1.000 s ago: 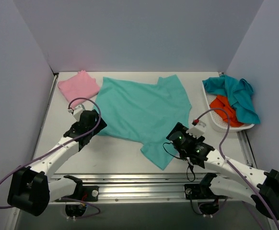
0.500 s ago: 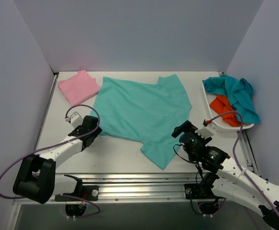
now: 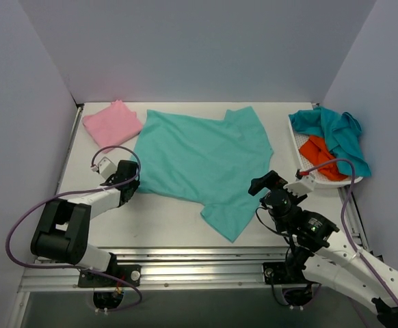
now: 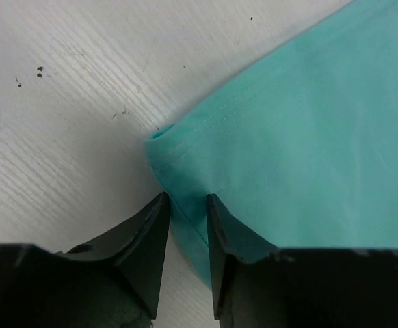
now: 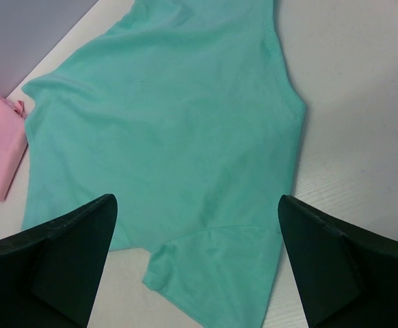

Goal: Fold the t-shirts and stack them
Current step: Grap the side of the flattened tshirt closest away from the robot with both arms

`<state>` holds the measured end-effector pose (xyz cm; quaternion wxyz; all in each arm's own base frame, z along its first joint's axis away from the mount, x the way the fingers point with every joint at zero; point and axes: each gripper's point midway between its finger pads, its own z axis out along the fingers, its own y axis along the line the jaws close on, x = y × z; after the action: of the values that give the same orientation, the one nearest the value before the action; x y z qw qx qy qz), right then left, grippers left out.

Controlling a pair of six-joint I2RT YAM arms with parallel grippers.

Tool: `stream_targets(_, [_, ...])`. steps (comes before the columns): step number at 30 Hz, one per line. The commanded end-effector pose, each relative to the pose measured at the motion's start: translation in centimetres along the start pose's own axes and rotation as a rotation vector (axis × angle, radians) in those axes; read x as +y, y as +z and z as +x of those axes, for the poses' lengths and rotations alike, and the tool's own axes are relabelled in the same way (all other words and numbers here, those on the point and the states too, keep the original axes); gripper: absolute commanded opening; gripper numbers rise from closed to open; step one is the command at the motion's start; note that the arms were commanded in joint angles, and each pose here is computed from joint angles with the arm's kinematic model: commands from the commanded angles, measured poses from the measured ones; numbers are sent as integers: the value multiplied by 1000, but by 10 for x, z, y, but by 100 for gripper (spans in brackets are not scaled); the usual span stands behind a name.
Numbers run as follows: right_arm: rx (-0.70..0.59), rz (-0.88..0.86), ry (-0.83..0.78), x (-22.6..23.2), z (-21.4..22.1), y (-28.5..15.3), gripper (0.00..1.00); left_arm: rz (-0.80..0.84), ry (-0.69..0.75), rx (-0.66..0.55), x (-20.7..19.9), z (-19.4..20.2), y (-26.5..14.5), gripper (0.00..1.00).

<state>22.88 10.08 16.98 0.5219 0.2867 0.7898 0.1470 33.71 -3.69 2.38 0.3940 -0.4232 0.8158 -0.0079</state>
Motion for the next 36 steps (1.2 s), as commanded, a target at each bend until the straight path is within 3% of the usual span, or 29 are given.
stream_targets(1, [22, -22, -9, 4, 4, -2, 100, 4, -20, 7, -8, -1, 5, 34])
stream_targets(5, [117, -50, -39, 1, 36, 3, 100, 18, -20, 11, -10, -1, 6, 4])
stream_targets(6, [149, -39, -63, -3, 48, 7, 100, 21, -18, 11, -10, -1, 5, 3])
stream_targets(10, [371, -91, -89, -10, 117, 11, 100, 65, -37, -25, -21, -13, 0, 2])
stream_targets(13, [447, -87, -95, -17, 141, 12, 100, 86, -36, -39, -25, -19, -6, 2])
stream_targets(36, [524, -14, -5, -50, 178, -13, 100, 99, -41, -42, -27, -20, -6, 2])
